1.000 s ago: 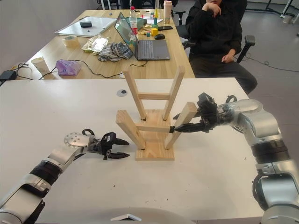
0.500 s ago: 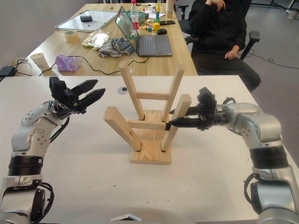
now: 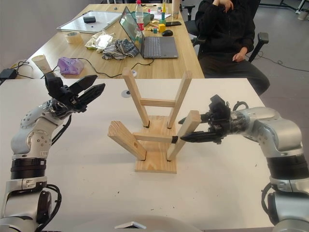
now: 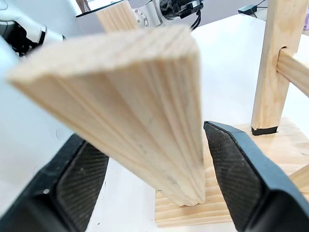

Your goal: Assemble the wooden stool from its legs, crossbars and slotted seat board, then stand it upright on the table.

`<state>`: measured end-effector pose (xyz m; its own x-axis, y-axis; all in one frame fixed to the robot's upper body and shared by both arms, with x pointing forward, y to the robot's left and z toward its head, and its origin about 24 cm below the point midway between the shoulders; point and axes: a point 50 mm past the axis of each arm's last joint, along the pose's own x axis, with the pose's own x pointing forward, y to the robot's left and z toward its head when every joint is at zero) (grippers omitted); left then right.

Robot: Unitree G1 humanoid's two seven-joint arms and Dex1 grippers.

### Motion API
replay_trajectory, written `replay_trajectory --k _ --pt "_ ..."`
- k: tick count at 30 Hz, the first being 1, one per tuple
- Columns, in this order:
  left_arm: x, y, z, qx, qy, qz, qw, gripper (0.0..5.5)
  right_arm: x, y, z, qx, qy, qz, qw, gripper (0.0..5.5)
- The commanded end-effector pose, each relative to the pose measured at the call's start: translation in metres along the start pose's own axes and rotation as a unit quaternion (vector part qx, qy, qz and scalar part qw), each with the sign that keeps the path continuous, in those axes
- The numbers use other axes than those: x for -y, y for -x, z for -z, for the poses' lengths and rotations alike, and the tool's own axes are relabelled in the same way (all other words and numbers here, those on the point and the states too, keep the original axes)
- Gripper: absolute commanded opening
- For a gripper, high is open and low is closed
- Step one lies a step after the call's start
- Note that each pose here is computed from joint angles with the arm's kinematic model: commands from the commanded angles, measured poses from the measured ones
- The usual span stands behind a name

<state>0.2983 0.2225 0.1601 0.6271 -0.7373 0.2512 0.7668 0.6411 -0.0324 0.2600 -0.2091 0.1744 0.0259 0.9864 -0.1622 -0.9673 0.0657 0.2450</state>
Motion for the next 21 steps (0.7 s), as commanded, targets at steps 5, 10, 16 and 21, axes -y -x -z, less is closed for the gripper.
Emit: replay_trajectory --k 5,10,16,21 --pt "0.001 -0.007 0.0 0.009 0.007 0.008 1.0 2.81 -0.007 0.022 -0.102 0.186 0.076 -0.034 0.979 3.36" --pt "0.003 -0.011 0.006 0.01 0.007 0.006 1.0 2.81 -0.015 -0.009 -0.122 0.192 0.067 -0.095 0.974 2.95" --pt "0.006 -0.012 0.01 0.004 0.003 0.005 1.0 2.81 -0.013 -0.041 -0.074 0.141 -0.022 -0.128 0.981 1.49" --pt "0.006 -0.011 0.01 0.006 0.002 0.004 1.0 2.81 -0.023 -0.038 -0.049 0.109 -0.065 -0.14 0.982 0.45"
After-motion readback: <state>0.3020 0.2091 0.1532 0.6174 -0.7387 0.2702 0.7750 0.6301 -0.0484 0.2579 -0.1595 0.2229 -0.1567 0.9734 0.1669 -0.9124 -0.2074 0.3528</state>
